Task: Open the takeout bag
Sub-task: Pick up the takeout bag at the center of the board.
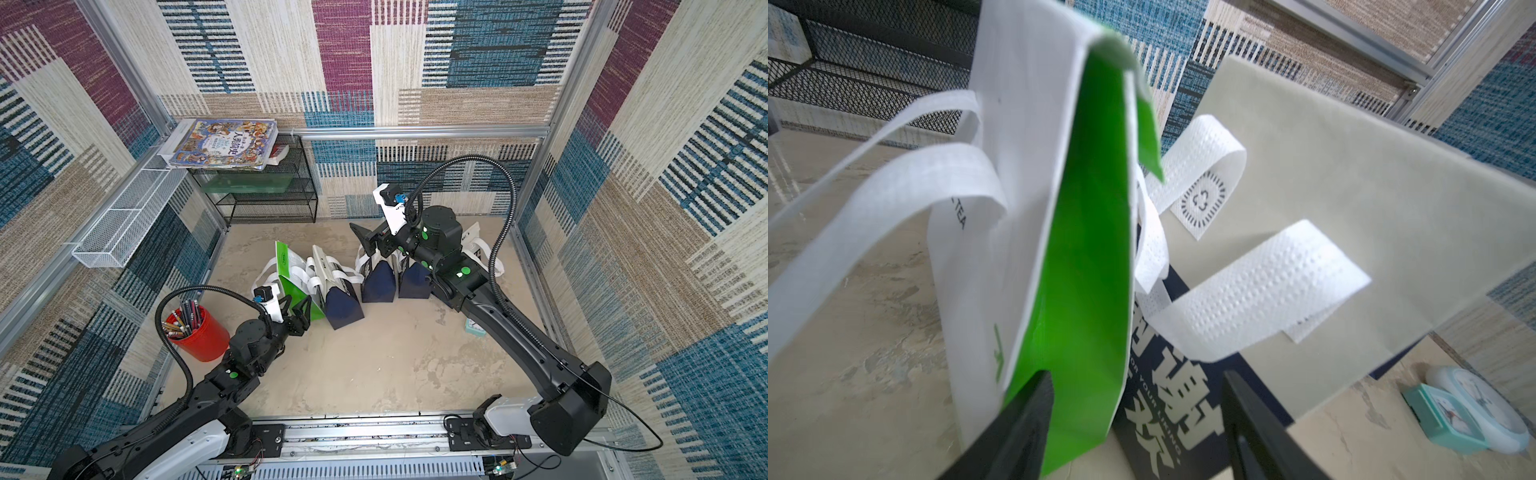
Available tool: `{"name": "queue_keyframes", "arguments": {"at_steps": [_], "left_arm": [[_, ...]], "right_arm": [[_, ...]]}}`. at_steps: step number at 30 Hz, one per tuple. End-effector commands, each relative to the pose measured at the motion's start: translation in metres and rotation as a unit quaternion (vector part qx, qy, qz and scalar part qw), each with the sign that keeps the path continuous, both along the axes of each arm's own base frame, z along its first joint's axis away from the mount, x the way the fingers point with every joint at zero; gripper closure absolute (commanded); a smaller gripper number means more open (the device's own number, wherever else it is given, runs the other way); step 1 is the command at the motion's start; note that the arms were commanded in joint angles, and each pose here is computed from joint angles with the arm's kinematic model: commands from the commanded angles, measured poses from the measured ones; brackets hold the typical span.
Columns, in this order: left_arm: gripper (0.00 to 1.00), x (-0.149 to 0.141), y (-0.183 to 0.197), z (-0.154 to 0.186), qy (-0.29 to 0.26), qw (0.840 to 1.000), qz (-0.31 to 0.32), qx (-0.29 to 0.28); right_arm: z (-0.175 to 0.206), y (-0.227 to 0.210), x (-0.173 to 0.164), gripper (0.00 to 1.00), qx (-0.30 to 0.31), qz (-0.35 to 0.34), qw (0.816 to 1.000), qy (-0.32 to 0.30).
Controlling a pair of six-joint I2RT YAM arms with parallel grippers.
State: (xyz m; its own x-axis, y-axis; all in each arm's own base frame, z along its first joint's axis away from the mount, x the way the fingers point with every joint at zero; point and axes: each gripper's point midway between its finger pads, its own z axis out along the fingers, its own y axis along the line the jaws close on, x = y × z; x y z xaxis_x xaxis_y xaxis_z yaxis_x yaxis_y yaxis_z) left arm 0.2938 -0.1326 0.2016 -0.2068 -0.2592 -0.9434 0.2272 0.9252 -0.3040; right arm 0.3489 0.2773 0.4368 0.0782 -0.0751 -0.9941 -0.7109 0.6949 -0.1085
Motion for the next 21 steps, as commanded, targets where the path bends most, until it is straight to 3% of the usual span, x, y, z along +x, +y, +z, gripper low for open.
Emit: {"name": "queue_keyframes", "arguments": {"at_steps": [1,21], "left_arm": [[0.34,0.006,0.007,0.024,-0.053,0.998,0.027,-0.002],[0.38,0.014,0.004,0.032,-0.109,0.993,0.030,0.031]], "right_arm": [[0.009,0.001,0.004,0.04,0.003,-0.012,0.999,-0.035],[-0.006,0.022,0.008,0.06,-0.027,-0.022,0.998,-0.056]]}}
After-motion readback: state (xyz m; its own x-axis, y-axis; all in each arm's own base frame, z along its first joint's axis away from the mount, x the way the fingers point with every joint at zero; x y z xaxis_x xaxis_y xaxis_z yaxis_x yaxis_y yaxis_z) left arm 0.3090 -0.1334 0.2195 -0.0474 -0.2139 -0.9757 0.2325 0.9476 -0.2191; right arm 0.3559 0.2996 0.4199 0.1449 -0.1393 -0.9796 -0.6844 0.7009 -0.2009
